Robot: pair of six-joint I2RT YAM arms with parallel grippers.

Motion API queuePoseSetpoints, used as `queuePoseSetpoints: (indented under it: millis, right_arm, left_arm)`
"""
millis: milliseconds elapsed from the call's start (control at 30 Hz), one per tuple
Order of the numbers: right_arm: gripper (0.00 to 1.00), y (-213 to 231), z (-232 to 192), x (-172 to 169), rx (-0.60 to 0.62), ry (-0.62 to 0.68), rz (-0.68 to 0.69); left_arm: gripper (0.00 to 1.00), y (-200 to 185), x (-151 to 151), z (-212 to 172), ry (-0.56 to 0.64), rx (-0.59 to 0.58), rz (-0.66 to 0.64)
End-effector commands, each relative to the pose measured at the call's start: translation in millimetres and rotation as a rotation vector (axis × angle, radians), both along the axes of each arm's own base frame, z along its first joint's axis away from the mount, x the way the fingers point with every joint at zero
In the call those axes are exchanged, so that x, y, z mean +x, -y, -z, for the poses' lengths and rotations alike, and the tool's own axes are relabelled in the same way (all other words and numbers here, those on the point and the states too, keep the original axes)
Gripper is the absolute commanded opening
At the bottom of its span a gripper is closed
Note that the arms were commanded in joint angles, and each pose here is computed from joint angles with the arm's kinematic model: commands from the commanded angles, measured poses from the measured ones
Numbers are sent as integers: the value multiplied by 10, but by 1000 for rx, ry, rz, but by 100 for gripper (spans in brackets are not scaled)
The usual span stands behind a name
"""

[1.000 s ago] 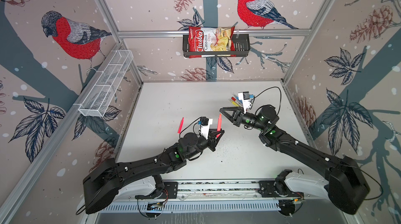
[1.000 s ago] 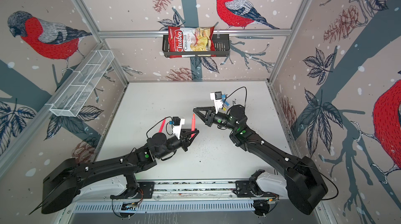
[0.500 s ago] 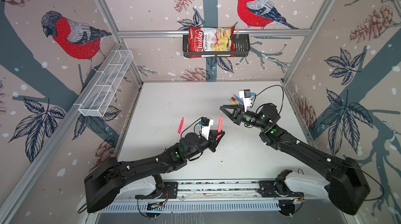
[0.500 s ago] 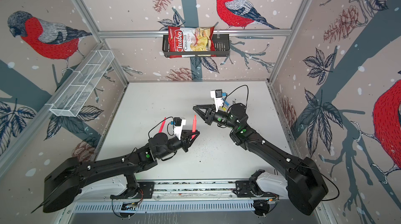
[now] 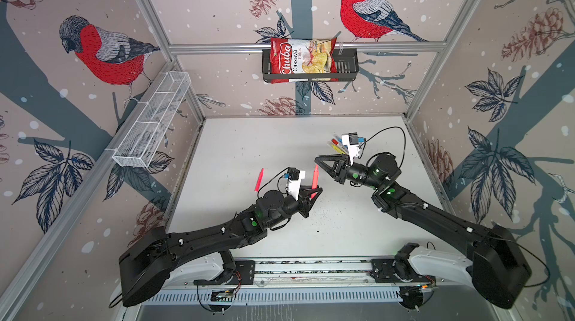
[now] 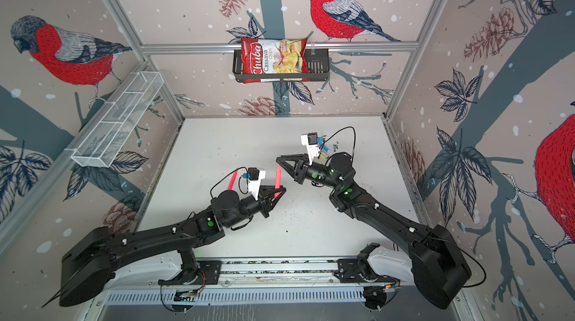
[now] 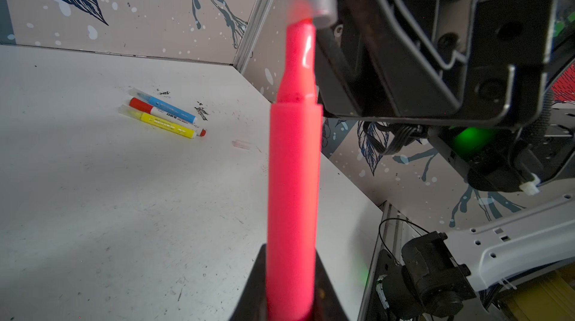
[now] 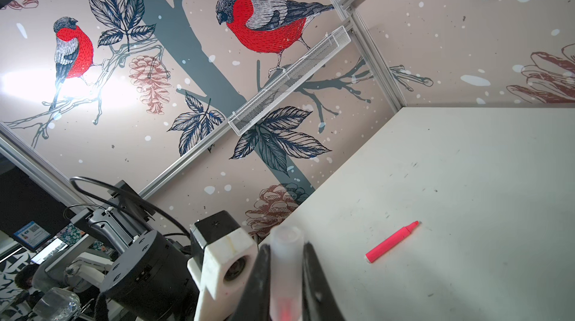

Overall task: Insert the pens into the pen caps
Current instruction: 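Lower the clear cap over the pink highlighter tip held by the left gripper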

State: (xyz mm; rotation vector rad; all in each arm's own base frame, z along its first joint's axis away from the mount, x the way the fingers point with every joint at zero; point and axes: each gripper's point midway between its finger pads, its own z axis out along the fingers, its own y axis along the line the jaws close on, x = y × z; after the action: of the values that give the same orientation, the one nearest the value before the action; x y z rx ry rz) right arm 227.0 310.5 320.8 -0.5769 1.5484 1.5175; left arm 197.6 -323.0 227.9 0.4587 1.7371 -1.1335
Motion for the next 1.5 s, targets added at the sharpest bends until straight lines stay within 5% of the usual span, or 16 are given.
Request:
queuePoseSetpoints:
  millis: [0, 833, 933, 1033, 1267, 1467]
  right_arm:
    - [13, 4, -74, -75, 27, 32, -20]
    - [22, -68, 189, -433, 26, 69, -65]
    - [29, -64, 157, -464, 14, 81, -65]
    - [50, -14, 81, -468, 5, 107, -37]
    - [70, 215, -152, -356, -31, 165, 129]
    - [70, 212, -359, -165, -124, 191, 215]
  left_arm:
    - [0, -5, 16, -189, 36, -58, -9]
    - [0, -98, -87, -582, 106, -216, 16]
    - [0, -95, -79, -562, 106, -207, 13]
    - [0, -71, -60, -488, 100, -174, 11]
    - [0, -112, -43, -298, 84, -124, -11]
    - [0, -104, -30, -181, 70, -83, -19]
